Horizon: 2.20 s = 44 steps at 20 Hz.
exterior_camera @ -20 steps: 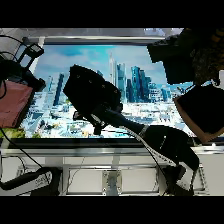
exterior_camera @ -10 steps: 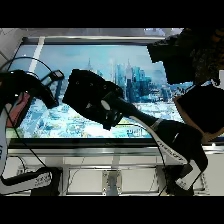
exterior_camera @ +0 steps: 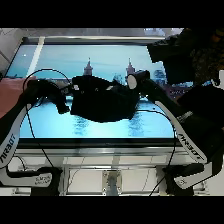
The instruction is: Fold the clothes and pants, and hang the long-sleeved shirts on hangers.
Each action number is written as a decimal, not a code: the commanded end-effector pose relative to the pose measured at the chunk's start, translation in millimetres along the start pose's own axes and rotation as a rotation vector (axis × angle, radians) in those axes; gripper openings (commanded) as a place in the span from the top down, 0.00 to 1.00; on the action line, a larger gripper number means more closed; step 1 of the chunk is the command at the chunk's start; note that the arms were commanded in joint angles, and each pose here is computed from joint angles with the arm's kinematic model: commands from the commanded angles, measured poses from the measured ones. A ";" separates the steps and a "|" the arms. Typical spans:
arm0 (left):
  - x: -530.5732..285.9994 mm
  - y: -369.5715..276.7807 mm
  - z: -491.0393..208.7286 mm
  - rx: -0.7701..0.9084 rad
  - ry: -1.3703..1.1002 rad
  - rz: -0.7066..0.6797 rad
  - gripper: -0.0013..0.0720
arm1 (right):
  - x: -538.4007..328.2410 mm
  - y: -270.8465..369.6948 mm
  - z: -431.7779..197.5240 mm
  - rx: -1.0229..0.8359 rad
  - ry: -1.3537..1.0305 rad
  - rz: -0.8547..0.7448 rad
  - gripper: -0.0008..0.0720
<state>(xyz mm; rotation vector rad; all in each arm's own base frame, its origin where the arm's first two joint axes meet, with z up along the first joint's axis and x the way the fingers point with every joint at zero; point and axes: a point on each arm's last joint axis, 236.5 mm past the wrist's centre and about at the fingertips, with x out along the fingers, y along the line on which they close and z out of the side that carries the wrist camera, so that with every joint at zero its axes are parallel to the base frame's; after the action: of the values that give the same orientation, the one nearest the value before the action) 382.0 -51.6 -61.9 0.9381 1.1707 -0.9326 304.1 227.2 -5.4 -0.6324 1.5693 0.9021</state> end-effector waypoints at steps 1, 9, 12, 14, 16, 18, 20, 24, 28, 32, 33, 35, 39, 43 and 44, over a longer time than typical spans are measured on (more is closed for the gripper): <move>12.7 -20.0 6.7 0.061 -0.018 -0.082 0.18 | -9.3 -15.5 -17.7 0.059 0.008 0.035 0.97; 18.1 -94.5 54.3 0.299 -0.067 -0.243 0.15 | -12.1 -27.7 -18.6 0.075 -0.025 0.048 0.97; 25.2 -106.4 57.7 0.333 -0.038 -0.243 0.15 | -12.2 -28.3 -15.9 0.075 -0.036 0.046 0.97; 36.7 -100.9 32.7 0.334 0.061 -0.210 0.15 | -12.3 -26.2 -14.7 0.074 -0.041 0.055 0.97; 42.9 -93.9 12.7 0.312 0.131 -0.181 0.15 | -12.7 -21.8 -11.6 0.070 -0.053 0.074 0.97; 41.9 -88.2 14.0 0.312 0.129 -0.153 0.19 | -13.1 -18.6 -9.3 0.062 -0.063 0.087 0.97; 36.6 -76.7 24.6 0.319 0.095 -0.087 0.19 | -13.2 -17.9 -8.7 0.062 -0.066 0.090 0.97; 24.6 -63.4 33.2 0.317 0.058 -0.014 0.19 | -13.2 -17.7 -8.8 0.062 -0.065 0.091 0.97; 10.9 -60.0 38.1 0.305 0.037 0.022 0.22 | -13.2 -17.3 -9.3 0.062 -0.063 0.093 0.97; 11.3 -55.6 41.1 0.281 0.007 0.031 0.21 | -13.3 -17.3 -9.2 0.062 -0.063 0.093 0.97; 16.8 -56.3 38.4 0.284 0.020 0.019 0.21 | -13.3 -17.0 -9.4 0.062 -0.063 0.094 0.97; 24.4 -56.1 34.8 0.326 0.038 0.009 0.21 | -13.3 -16.4 -9.5 0.062 -0.062 0.097 0.97; 31.1 -52.8 36.9 0.331 0.034 0.017 0.21 | -13.6 -14.9 -7.8 0.062 -0.069 0.103 0.97; 41.6 -48.2 39.5 0.357 0.029 0.027 0.21 | -14.0 -12.4 -6.3 0.064 -0.075 0.114 0.97; 44.4 -48.1 39.4 0.357 0.030 0.025 0.21 | -14.0 -12.3 -6.5 0.067 -0.074 0.115 0.97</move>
<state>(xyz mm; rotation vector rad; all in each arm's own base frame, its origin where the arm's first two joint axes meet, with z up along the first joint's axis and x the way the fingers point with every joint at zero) 350.6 -107.5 -98.8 1.2384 1.0487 -1.1305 313.7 212.3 5.2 -0.4714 1.5735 0.9432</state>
